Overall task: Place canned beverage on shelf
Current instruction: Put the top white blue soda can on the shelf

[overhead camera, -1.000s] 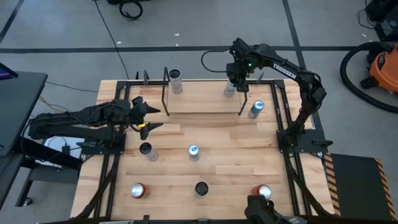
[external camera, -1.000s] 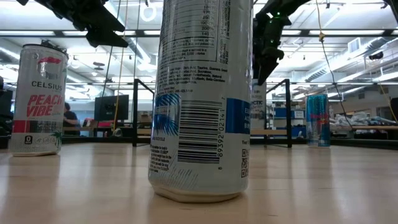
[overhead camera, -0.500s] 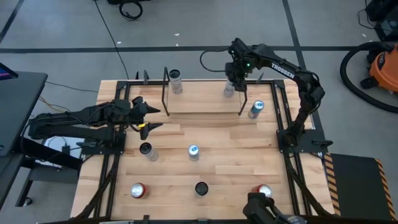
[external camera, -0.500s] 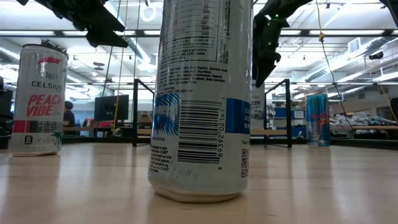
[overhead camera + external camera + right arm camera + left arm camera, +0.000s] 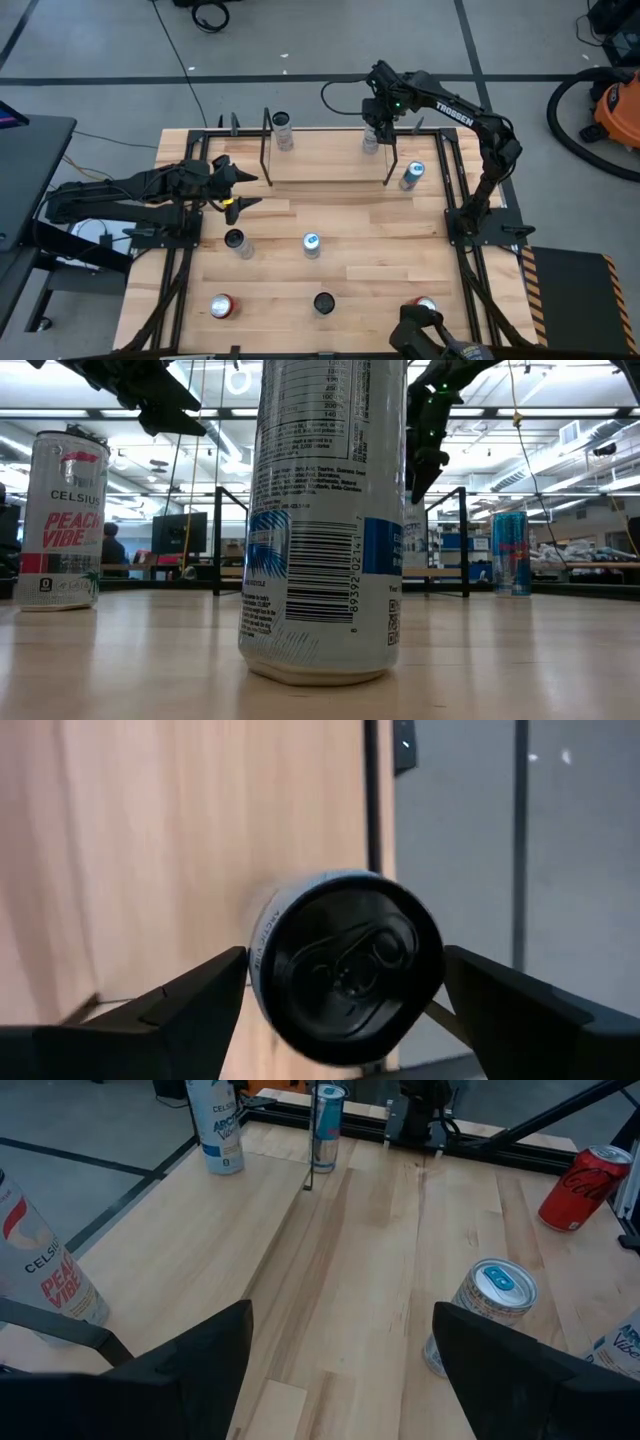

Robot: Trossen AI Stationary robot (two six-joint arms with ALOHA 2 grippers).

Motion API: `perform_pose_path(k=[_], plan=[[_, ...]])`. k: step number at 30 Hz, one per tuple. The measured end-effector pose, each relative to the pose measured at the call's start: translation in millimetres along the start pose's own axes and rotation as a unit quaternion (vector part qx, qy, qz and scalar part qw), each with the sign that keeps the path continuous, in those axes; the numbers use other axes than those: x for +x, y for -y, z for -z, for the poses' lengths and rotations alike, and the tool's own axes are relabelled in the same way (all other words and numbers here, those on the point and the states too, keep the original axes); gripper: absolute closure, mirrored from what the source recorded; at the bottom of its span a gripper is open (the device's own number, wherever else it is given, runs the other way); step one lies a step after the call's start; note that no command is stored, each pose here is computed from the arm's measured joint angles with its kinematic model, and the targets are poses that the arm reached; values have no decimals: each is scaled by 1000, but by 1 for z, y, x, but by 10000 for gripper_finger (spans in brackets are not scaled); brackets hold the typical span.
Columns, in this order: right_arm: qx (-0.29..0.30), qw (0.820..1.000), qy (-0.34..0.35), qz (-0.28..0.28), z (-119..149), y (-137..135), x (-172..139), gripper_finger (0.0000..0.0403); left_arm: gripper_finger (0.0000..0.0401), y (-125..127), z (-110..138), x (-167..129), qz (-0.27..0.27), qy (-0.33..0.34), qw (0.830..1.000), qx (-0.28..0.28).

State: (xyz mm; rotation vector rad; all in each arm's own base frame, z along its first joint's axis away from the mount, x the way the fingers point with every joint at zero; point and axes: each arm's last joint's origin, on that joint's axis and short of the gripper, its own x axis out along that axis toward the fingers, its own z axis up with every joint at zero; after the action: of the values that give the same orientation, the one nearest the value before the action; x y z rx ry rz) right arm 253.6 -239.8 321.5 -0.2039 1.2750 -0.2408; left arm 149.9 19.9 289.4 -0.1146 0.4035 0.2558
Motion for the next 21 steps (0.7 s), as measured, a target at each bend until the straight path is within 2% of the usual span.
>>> perform_pose_path(k=[4,21], plan=[[0,1000,-8,26,-1,2,0,59,90,0,0,0,0,0,1000,0],[9,999,-20,34,-5,-10,-9,59,90,0,0,0,0,0,1000,1]])
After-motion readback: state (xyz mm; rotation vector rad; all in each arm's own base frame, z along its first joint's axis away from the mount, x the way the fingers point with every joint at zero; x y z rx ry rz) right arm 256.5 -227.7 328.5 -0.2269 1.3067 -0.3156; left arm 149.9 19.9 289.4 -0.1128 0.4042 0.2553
